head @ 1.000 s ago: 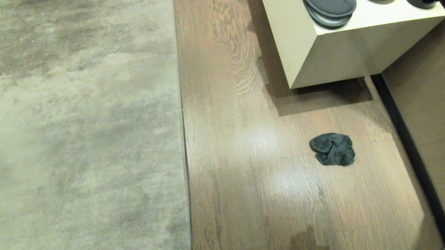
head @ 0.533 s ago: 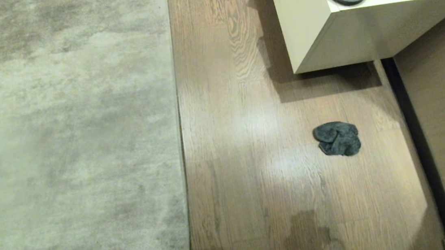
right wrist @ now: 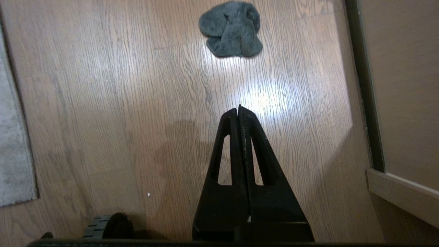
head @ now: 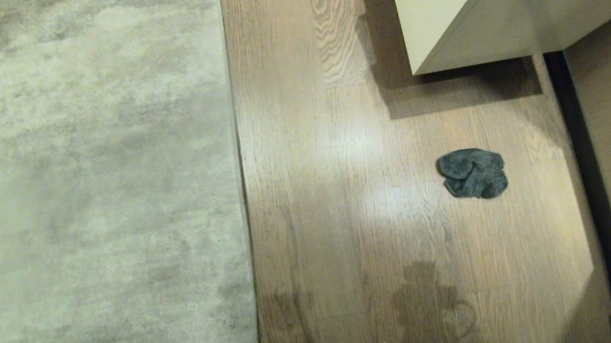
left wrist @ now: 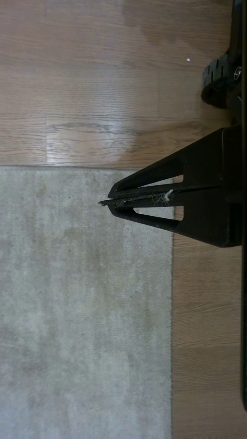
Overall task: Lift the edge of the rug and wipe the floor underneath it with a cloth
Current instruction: Pick up the rag
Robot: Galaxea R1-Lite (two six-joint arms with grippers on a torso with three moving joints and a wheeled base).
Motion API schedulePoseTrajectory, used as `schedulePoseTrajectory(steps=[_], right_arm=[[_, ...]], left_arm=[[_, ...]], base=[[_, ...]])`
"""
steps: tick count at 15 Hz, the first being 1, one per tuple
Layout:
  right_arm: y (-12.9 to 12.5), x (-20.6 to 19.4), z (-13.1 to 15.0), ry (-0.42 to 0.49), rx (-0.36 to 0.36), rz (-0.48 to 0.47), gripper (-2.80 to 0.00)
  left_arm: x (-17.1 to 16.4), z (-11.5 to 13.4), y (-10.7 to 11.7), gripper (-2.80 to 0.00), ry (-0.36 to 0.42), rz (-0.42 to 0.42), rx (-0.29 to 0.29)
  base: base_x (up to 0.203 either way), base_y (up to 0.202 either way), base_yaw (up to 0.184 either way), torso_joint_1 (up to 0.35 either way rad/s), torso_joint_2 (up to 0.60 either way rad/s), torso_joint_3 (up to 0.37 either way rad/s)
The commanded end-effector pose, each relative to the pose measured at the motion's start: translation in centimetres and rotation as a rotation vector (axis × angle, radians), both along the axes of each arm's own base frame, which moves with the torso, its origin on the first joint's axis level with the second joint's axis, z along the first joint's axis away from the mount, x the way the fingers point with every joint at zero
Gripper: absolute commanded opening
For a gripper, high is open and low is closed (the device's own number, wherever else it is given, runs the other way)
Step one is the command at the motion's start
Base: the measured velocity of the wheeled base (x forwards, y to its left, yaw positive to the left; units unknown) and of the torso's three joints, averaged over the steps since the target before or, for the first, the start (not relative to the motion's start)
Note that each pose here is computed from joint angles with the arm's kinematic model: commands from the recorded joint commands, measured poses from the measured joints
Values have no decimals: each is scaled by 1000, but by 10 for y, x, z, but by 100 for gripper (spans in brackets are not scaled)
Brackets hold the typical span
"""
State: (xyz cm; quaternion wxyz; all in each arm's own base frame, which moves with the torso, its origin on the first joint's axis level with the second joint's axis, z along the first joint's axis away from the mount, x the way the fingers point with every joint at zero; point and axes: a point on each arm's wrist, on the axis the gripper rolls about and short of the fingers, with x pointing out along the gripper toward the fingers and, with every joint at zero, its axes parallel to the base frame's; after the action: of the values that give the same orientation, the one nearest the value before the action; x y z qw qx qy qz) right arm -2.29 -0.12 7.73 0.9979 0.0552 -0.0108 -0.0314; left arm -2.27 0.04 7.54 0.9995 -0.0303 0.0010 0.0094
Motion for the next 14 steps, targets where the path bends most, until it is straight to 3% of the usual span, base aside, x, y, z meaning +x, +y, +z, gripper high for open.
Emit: schedulePoseTrajectory(steps=[1, 14], right_arm=[[0, 0, 0, 0, 0, 0, -280], [0, 0, 0, 0, 0, -1, -280]], left_arm=[[0, 0, 0, -280, 1, 1, -1], [0, 0, 0, -280, 1, 1, -1]], base=[[0, 0, 0, 6, -2, -198], [0, 0, 0, 2, 2, -197]])
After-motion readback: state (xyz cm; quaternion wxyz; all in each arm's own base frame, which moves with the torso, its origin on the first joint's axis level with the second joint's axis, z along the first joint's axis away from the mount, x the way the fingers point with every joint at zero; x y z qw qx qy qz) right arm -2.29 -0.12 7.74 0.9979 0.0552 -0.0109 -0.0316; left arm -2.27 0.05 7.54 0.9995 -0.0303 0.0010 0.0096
